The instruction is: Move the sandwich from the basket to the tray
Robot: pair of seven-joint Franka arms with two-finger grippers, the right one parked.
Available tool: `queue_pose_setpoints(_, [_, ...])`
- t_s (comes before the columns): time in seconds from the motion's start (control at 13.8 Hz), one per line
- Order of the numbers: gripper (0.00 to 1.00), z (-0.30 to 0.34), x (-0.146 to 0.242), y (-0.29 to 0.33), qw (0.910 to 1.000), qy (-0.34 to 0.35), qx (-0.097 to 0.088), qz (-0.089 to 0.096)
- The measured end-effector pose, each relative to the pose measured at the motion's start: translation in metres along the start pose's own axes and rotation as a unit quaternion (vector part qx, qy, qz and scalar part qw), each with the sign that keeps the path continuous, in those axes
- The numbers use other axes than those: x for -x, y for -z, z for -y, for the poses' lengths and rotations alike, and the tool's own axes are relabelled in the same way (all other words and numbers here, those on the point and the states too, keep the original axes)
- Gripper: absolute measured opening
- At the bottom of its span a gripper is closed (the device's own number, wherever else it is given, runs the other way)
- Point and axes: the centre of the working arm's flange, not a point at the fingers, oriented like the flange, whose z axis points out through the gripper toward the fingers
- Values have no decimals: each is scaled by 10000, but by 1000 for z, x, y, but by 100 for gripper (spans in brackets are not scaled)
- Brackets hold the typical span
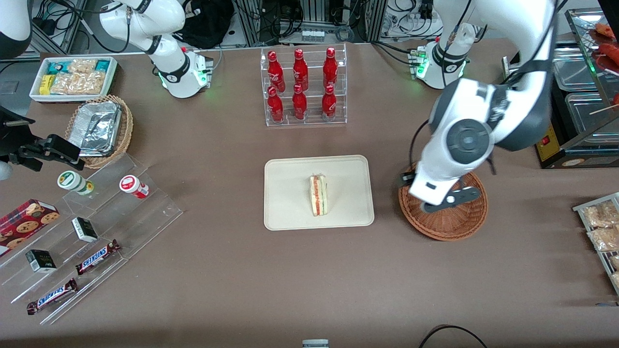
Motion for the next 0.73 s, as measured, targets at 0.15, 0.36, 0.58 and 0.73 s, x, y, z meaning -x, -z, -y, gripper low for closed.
queue_pose_setpoints(0.15, [100, 28, 0, 14, 9997, -205, 62, 88])
queue_pose_setpoints(0.36, [100, 59, 1, 31, 9984, -505, 180, 165])
queue_pose_setpoints(0.58, [100, 95, 2, 47, 9965, -752, 246, 281])
queue_pose_setpoints(0.73, [100, 120, 4, 58, 9948, -938, 289, 286])
